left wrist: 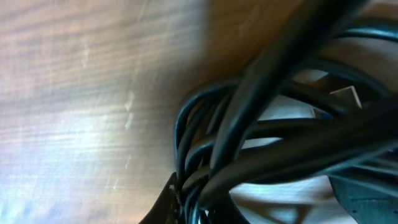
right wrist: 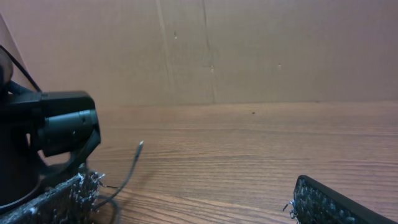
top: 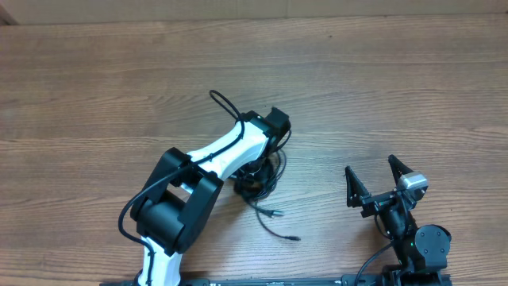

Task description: Untangle cables

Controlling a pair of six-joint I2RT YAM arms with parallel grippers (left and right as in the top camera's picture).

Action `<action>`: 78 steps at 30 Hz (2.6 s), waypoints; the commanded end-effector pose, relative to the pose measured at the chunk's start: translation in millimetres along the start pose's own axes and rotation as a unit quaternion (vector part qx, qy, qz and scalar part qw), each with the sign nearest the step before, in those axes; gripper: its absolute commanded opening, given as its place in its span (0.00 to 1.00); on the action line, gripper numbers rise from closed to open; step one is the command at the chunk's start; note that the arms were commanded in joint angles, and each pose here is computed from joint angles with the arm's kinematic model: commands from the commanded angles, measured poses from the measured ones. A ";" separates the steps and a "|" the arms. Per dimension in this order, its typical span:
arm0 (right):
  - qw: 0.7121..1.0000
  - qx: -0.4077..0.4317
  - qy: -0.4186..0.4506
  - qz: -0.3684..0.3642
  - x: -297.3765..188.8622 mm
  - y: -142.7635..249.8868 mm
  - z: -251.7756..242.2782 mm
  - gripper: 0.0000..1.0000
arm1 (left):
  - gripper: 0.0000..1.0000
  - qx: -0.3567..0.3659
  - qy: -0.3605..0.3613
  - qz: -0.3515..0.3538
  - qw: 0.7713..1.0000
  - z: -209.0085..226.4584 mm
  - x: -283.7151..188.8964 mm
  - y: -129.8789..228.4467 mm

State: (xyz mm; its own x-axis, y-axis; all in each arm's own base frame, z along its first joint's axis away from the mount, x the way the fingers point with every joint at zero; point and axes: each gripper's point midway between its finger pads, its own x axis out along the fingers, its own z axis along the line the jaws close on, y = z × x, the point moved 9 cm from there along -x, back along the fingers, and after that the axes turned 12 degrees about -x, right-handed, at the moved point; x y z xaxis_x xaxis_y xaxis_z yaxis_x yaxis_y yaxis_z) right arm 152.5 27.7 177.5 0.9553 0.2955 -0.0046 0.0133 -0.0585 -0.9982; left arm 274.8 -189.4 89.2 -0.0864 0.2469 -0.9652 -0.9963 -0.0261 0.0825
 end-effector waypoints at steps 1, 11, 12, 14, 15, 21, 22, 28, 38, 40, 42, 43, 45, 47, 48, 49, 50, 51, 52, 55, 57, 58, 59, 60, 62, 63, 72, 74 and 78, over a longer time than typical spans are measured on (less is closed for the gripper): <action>1.000 -0.001 -0.004 0.000 0.3 2.6 0.9 1.00 | 0.04 -0.113 -0.033 0.027 0.993 15.9 -3.1 -5.2; 1.000 -0.001 -0.004 0.000 0.3 2.6 0.9 1.00 | 0.99 -0.397 0.035 0.207 0.894 21.7 -10.5 4.2; 1.000 -0.001 -0.004 0.000 0.3 2.6 0.9 1.00 | 1.00 -0.381 0.043 0.196 0.902 20.8 -9.7 1.5; 1.000 -0.001 -0.003 0.000 0.3 2.6 0.9 1.00 | 0.98 -0.339 0.057 0.172 0.923 19.5 -8.1 -4.0; 1.000 -0.001 -0.004 0.000 0.3 2.6 0.9 1.00 | 0.94 -0.305 0.060 0.152 0.938 19.4 -7.1 -7.2; 1.000 -0.001 -0.003 0.000 0.3 2.6 0.9 1.00 | 0.86 -0.126 -0.004 0.050 0.991 27.9 -4.5 -16.2; 1.000 -0.001 -0.004 0.000 0.3 2.6 0.9 1.00 | 0.86 -0.103 -0.016 0.039 0.994 28.6 -4.7 -16.7; 1.000 -0.001 -0.004 0.000 0.3 2.6 0.9 1.00 | 1.00 -0.058 -0.029 0.043 0.997 27.4 -10.0 -12.3; 0.998 0.070 -0.006 0.000 0.3 2.6 1.2 1.00 | 1.00 -0.033 0.033 -0.037 0.998 35.4 -103.9 -26.5; 0.988 0.154 -0.006 0.001 0.3 2.6 1.3 1.00 | 1.00 -0.030 0.060 -0.078 0.995 43.9 -137.2 -24.2; 0.963 0.270 -0.016 0.003 0.3 2.5 3.0 1.00 | 1.00 -0.037 0.084 -0.119 0.989 56.3 -167.5 -17.0; 0.942 0.335 -0.037 0.009 0.1 1.7 6.5 1.00 | 1.00 -0.042 0.097 -0.137 0.985 63.1 -180.4 -12.1; 0.883 0.457 -0.104 0.040 -1.7 -0.3 18.2 1.00 | 0.99 -0.054 0.125 -0.177 0.975 79.9 -206.1 1.8; 0.827 0.536 -0.148 0.077 -4.2 -0.8 27.1 1.00 | 1.00 -0.070 0.148 -0.215 0.963 98.0 -228.2 16.7; 0.816 0.551 -0.156 0.086 -4.9 -0.7 28.8 1.00 | 0.99 -0.077 0.159 -0.235 0.956 107.2 -238.3 23.9; 0.812 0.554 -0.161 0.091 -5.2 -0.7 29.8 1.00 | 1.00 -0.084 0.168 -0.253 0.949 115.7 -247.0 30.7; 0.811 0.553 -0.164 0.092 -5.5 -0.8 30.4 1.00 | 1.00 -0.090 0.176 -0.264 0.944 122.1 -252.8 36.2; 0.812 0.553 -0.163 0.092 -5.4 -0.7 30.3 1.00 | 0.99 -0.094 0.181 -0.274 0.940 128.5 -257.8 42.2; 0.813 0.554 -0.158 0.089 -5.1 -0.7 29.4 1.00 | 1.00 -0.099 0.180 -0.280 0.938 134.6 -260.6 47.8; 0.842 0.524 -0.113 0.053 -2.3 -1.0 20.4 1.00 | 1.00 -0.112 0.167 -0.280 0.939 146.0 -259.5 60.1; 0.877 0.464 -0.114 0.048 -2.2 0.0 20.3 1.00 | 1.00 -0.132 0.153 -0.274 0.940 150.8 -251.3 66.1; 0.887 0.443 -0.123 0.052 -2.5 -0.1 21.8 0.99 | 0.99 -0.146 0.145 -0.271 0.940 152.8 -245.9 68.3; 0.890 0.433 -0.127 0.062 -2.7 0.8 23.1 0.99 | 0.99 -0.168 0.134 -0.267 0.939 155.4 -237.9 71.0; 0.891 0.430 -0.125 0.074 -2.9 1.7 23.5 0.99 | 1.00 -0.186 0.124 -0.264 0.938 157.3 -230.2 73.5; 0.895 0.420 -0.108 0.105 -3.6 3.2 22.9 0.99 | 1.00 -0.217 0.110 -0.254 0.936 158.8 -209.6 78.8; 0.896 0.416 -0.094 0.122 -4.2 3.8 22.0 0.99 | 1.00 -0.226 0.111 -0.247 0.936 157.7 -200.4 80.7; 0.853 0.430 -0.003 0.297 -6.1 -16.4 16.0 1.00 | 0.80 -0.185 0.125 -0.182 0.958 117.0 -100.9 66.1; 0.841 0.435 -0.040 0.321 -1.3 -24.7 20.5 1.00 | 0.75 -0.156 0.136 -0.178 0.962 104.1 -84.9 57.1; 0.817 0.455 -0.124 0.333 9.7 -33.4 29.7 1.00 | 0.70 -0.084 0.182 -0.186 0.962 78.2 -70.8 35.7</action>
State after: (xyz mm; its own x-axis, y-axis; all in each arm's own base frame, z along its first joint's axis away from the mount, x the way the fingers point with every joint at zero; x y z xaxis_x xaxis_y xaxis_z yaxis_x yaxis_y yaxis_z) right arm 152.5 50.4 199.5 0.6462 0.5583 -0.5204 -0.7629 0.4905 -0.4212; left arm 239.8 -121.9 191.7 0.3500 -0.0093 -0.9367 -0.8995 -0.2825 -0.3333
